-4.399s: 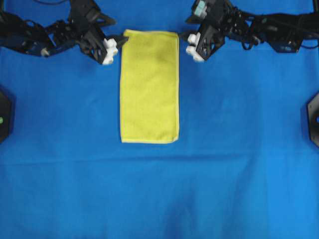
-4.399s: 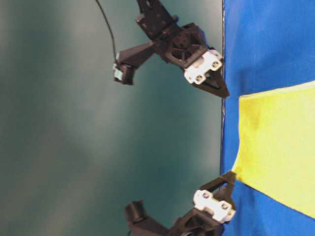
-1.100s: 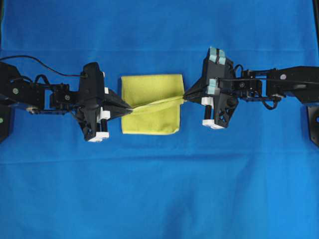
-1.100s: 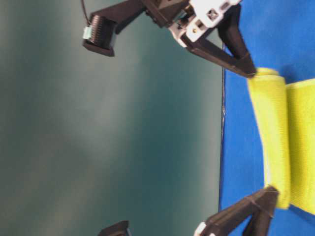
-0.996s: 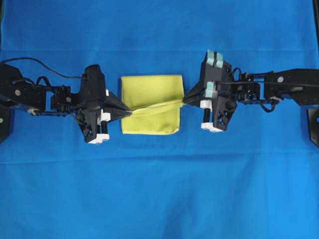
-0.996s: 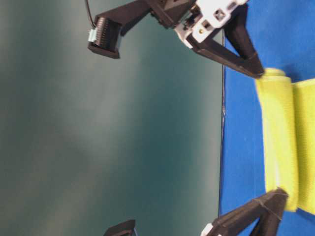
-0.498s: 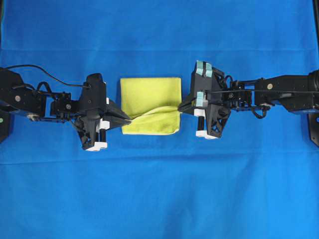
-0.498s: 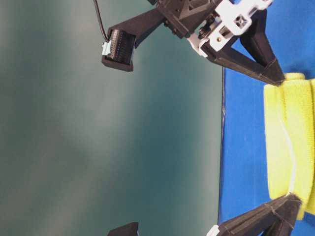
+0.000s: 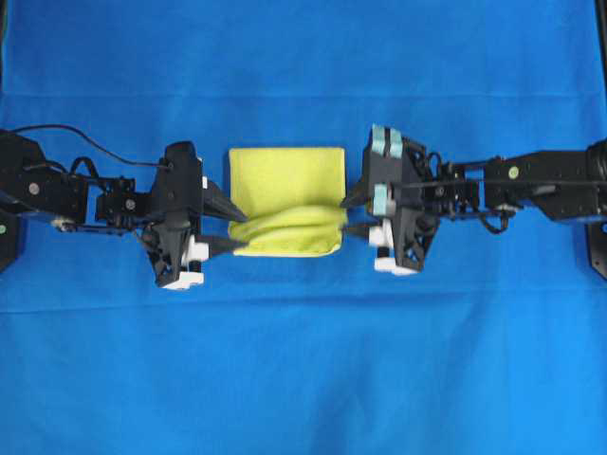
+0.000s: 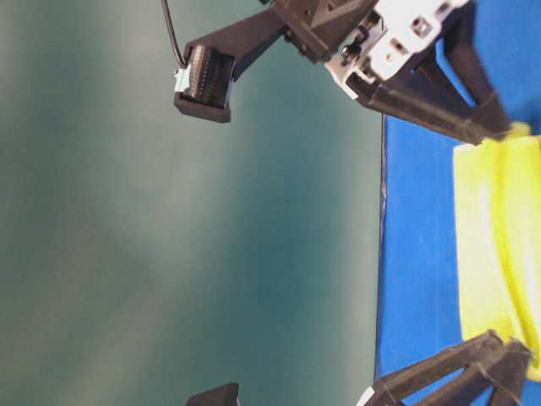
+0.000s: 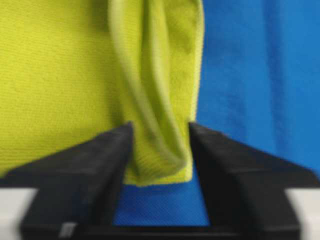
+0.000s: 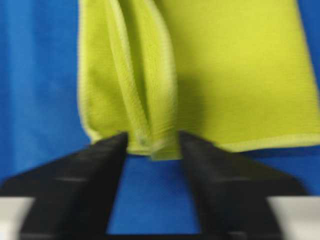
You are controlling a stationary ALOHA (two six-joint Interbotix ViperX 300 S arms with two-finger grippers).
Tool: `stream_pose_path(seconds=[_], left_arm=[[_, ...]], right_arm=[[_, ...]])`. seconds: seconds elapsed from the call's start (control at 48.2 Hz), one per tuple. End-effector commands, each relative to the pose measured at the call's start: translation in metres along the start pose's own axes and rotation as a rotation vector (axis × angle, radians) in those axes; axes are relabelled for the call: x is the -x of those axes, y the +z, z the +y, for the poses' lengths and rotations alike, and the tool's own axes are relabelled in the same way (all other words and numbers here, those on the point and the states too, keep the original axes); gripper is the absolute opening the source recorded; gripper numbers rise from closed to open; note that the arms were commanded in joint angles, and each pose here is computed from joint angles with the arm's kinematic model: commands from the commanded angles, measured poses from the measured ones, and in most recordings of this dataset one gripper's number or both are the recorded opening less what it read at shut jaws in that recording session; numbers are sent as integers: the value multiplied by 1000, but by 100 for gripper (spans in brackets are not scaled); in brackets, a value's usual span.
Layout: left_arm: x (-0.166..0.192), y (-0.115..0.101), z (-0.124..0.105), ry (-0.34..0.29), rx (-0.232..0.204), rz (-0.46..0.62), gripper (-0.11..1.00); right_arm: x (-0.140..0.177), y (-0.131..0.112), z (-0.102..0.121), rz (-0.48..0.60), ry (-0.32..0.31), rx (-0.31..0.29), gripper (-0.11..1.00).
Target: Fold a vertical towel.
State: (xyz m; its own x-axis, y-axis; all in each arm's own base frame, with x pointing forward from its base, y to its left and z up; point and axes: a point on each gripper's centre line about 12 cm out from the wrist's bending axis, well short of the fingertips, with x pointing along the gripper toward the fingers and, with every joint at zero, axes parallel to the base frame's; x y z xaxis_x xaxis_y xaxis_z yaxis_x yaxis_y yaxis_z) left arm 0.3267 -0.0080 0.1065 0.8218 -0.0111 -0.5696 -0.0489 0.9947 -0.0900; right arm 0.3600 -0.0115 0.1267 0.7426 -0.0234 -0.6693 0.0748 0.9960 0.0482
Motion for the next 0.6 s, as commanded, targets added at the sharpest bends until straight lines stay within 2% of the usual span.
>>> stream_pose_path(seconds=[0.0, 0.062, 0.125, 0.353, 0.581], left_arm=[[5, 12, -9, -24, -12, -36, 55], [9, 14, -14, -36, -21, -27, 66], [14, 17, -18, -46, -26, -21, 71], [44, 41, -35, -89, -48, -41, 66], [94, 74, -38, -114, -47, -152, 65]], right_arm=[[5, 12, 9, -30, 18, 14, 62], [9, 14, 12, -28, 25, 17, 68], [14, 17, 17, -25, 34, 24, 63], [49, 40, 25, -87, 55, 39, 62], [99, 67, 25, -215, 60, 68, 62]])
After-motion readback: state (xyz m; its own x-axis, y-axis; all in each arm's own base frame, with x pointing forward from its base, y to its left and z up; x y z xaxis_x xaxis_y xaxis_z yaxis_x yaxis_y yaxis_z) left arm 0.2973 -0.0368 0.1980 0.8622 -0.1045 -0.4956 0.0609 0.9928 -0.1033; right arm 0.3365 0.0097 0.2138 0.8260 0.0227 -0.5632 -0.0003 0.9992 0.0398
